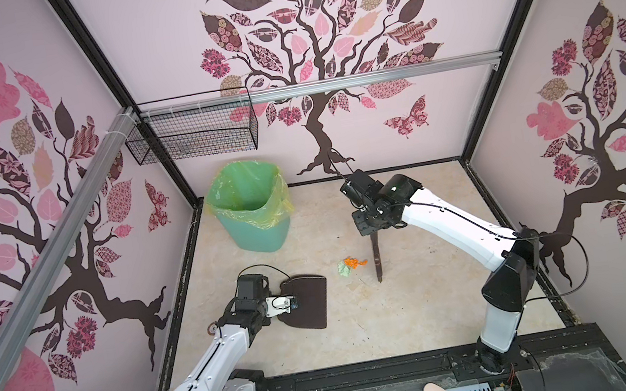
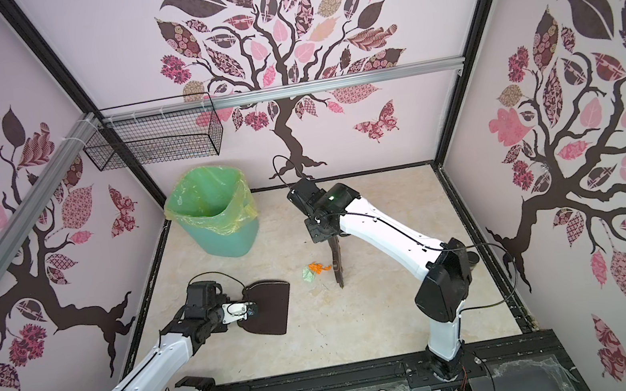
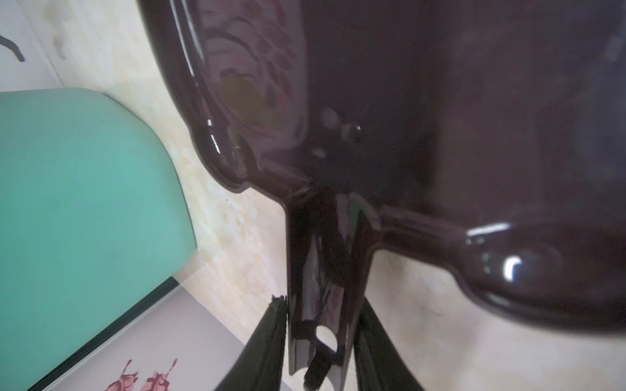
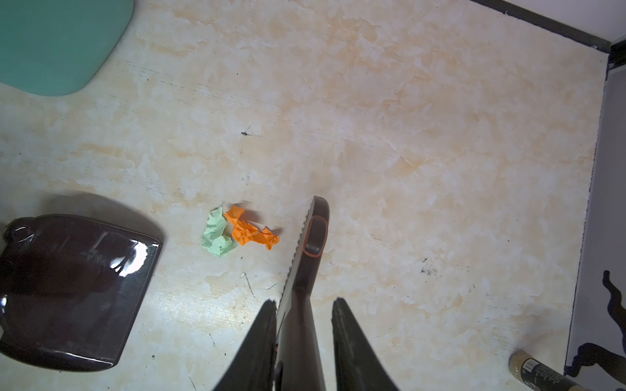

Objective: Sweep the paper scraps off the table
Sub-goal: 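Sweep the orange and green scraps toward the dustpan with the right brush, then push the scraps onto the dustpan with the right brush while left holds it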

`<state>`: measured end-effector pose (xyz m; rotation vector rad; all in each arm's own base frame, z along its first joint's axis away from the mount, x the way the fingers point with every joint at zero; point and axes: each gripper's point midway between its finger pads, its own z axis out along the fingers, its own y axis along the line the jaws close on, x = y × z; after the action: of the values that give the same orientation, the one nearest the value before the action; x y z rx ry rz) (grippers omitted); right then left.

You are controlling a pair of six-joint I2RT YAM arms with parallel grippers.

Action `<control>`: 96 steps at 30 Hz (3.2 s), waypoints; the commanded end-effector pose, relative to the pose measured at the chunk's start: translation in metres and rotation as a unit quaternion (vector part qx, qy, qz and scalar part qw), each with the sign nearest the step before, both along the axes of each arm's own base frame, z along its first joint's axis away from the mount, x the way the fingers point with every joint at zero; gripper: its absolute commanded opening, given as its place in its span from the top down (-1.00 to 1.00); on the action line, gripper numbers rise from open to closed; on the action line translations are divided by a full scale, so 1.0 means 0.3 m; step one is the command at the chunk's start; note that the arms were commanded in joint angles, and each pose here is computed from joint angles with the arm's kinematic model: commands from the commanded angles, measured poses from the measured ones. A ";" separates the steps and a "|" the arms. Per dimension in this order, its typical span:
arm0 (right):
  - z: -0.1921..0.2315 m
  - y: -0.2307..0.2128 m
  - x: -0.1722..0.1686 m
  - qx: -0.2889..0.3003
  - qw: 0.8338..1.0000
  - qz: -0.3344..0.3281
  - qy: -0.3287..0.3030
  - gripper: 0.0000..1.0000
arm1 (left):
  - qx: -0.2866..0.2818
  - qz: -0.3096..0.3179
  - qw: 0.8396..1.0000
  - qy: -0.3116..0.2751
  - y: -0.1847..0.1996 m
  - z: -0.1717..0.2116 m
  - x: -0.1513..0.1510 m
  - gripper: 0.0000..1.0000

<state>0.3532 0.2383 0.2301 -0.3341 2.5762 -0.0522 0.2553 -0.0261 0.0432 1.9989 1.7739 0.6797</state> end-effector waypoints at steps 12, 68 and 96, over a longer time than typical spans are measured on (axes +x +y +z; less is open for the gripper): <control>0.012 -0.039 -0.020 0.003 1.000 -0.004 -0.006 1.00 | -0.063 -0.050 0.994 0.068 0.013 0.120 -0.019 0.10; -0.041 -0.045 -0.033 0.021 1.000 -0.004 0.001 1.00 | -0.073 -0.094 0.987 0.104 0.032 -0.127 0.029 0.79; -0.068 0.033 0.151 -0.056 0.994 0.069 0.067 1.00 | -0.016 0.054 0.997 0.054 0.044 0.048 0.055 1.00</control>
<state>0.4091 0.2522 0.2250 -0.4959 2.6021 -0.0818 0.2611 -0.0157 0.0430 2.0163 1.8959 0.5259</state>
